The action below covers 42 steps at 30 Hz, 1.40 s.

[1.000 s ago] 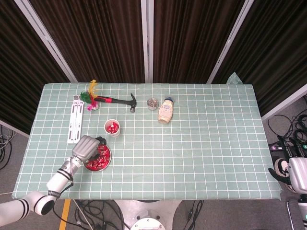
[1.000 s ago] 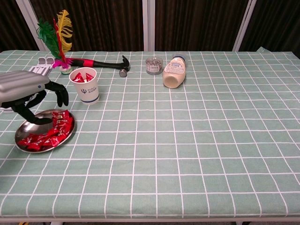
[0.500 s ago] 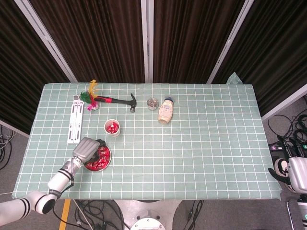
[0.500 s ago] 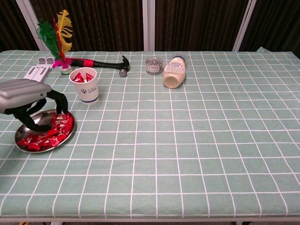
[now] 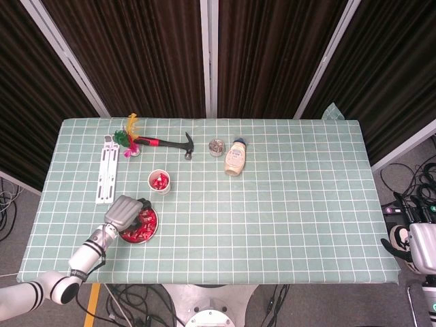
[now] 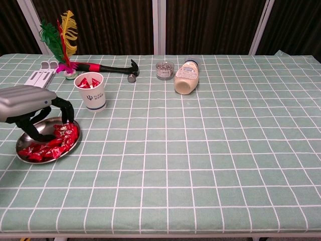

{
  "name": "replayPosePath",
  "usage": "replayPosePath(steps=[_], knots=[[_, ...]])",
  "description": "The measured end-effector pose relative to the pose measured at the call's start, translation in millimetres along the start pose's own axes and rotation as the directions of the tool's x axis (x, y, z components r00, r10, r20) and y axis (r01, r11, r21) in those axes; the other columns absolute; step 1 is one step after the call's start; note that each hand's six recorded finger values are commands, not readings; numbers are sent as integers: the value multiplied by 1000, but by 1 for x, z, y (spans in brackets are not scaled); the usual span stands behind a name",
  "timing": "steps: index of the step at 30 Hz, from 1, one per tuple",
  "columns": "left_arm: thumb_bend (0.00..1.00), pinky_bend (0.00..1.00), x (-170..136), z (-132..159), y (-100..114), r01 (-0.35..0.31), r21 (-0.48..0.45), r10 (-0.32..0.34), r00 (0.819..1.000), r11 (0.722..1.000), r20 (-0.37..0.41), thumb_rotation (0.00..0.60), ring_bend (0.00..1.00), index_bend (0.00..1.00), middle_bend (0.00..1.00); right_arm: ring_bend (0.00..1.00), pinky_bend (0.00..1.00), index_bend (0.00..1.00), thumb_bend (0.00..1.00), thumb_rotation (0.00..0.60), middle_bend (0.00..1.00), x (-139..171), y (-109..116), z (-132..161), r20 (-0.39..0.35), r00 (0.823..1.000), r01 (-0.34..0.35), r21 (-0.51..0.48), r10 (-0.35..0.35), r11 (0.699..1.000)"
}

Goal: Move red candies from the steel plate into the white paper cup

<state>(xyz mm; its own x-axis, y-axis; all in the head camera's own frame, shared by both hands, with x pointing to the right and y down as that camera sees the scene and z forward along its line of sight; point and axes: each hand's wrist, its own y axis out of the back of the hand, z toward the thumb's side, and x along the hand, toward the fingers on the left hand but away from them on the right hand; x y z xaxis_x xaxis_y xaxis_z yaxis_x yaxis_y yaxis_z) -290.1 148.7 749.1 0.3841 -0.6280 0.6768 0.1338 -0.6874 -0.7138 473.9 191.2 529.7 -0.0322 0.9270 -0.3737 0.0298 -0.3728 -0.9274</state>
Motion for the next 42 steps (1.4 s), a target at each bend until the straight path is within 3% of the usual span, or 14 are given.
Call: replayPosePath(steps=[27,42], knots=[[299,1000,4,-7,-13,-15,34,16,1000,999,-13,600,787,528,589,91,299,59,101,600,244,-1,1,3,-1,1000,-2,7,2,1000],[458,1000,5,-16,-11,-64,8,64,998,998,-24,600,839,638,715,91,300,59,101,600,243,1,2,4,-4,1000,1,6,-1,1000]])
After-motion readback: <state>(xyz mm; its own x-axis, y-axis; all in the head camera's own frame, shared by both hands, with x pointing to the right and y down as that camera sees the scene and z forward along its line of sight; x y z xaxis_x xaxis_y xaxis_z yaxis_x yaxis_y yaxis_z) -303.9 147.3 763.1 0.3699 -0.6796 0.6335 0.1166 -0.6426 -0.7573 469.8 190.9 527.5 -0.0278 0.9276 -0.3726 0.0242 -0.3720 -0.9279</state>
